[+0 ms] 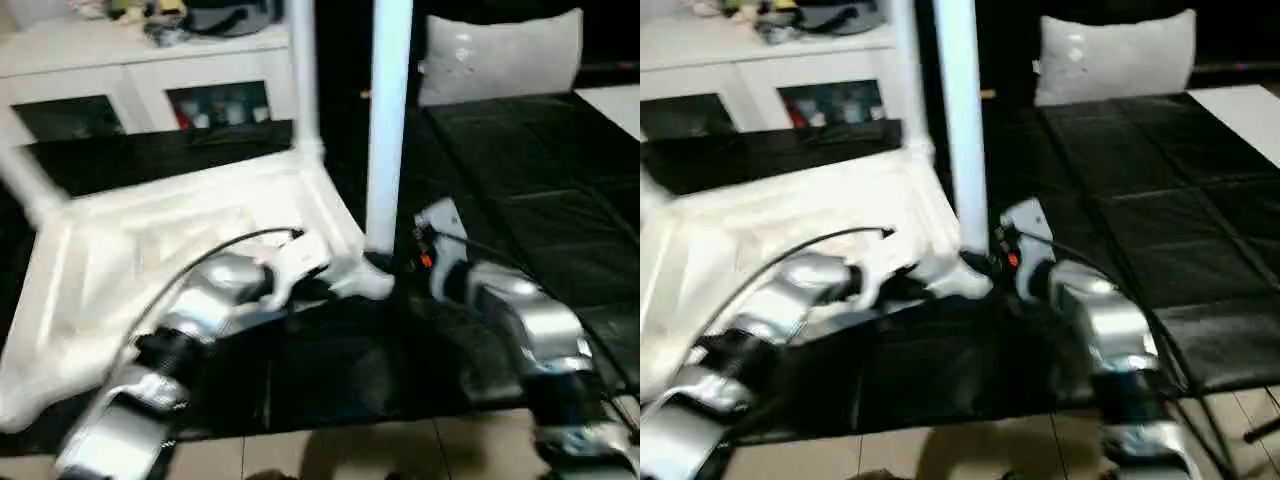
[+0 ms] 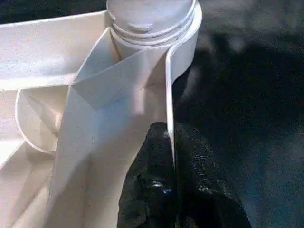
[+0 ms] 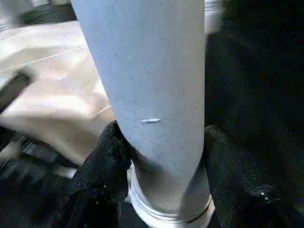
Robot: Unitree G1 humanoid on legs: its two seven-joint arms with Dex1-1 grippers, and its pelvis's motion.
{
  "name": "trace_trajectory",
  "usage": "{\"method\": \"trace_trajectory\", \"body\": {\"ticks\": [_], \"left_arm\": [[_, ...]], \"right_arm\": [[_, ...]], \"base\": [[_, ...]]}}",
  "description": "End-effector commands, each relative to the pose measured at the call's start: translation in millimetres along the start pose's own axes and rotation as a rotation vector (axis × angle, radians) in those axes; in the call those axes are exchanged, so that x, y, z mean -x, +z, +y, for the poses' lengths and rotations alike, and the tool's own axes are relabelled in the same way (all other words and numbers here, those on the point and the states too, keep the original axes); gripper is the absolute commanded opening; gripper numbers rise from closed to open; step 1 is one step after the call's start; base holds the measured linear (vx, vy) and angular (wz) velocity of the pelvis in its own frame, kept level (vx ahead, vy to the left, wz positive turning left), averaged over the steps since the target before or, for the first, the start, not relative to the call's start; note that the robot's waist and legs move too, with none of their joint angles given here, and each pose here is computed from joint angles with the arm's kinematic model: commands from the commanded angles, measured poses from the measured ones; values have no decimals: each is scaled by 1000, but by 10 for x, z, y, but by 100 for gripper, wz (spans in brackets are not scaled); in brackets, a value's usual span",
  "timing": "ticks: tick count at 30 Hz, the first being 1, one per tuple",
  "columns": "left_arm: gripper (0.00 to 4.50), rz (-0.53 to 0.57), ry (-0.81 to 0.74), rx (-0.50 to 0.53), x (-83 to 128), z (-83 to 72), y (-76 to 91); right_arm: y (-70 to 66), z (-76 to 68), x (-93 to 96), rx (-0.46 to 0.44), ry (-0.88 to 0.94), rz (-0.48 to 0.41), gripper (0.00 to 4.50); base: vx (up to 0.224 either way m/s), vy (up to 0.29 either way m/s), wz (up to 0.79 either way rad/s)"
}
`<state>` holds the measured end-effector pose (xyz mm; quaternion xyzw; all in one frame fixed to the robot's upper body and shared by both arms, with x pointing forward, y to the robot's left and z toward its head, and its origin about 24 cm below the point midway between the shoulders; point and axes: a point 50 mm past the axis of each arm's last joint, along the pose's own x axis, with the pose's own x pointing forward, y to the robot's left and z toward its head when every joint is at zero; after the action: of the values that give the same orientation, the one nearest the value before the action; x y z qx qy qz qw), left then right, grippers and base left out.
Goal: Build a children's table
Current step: Rotate leg to tighten
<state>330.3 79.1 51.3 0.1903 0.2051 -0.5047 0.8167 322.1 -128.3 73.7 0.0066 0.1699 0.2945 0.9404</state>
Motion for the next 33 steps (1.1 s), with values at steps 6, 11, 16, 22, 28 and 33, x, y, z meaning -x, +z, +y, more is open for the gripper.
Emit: {"method": "trace_trajectory", "body": {"ticks": [6,11,16,22,28,33], "left_arm": [[0,-77,69,-36,-128,-38,339],[0,-65,36,-58,-73,-33,287],[0,-45,-3,-117,26,17,194],[0,4,-168,-208,226,37,6],[0,26,-343,-322,410,24,-91],[0,46,-404,-366,474,21,-118]], "right_arm": [[-53,377,-240,-39,91,-22,296],[-20,318,-185,-14,109,-61,342],[-68,229,-33,83,221,-19,377],[-2,-20,234,210,350,-12,427],[34,-167,386,268,482,14,448],[28,-177,426,284,579,34,448]], "base": [[0,0,0],[0,0,0],[0,0,0],[0,0,0],[0,0,0],[0,0,0]]}}
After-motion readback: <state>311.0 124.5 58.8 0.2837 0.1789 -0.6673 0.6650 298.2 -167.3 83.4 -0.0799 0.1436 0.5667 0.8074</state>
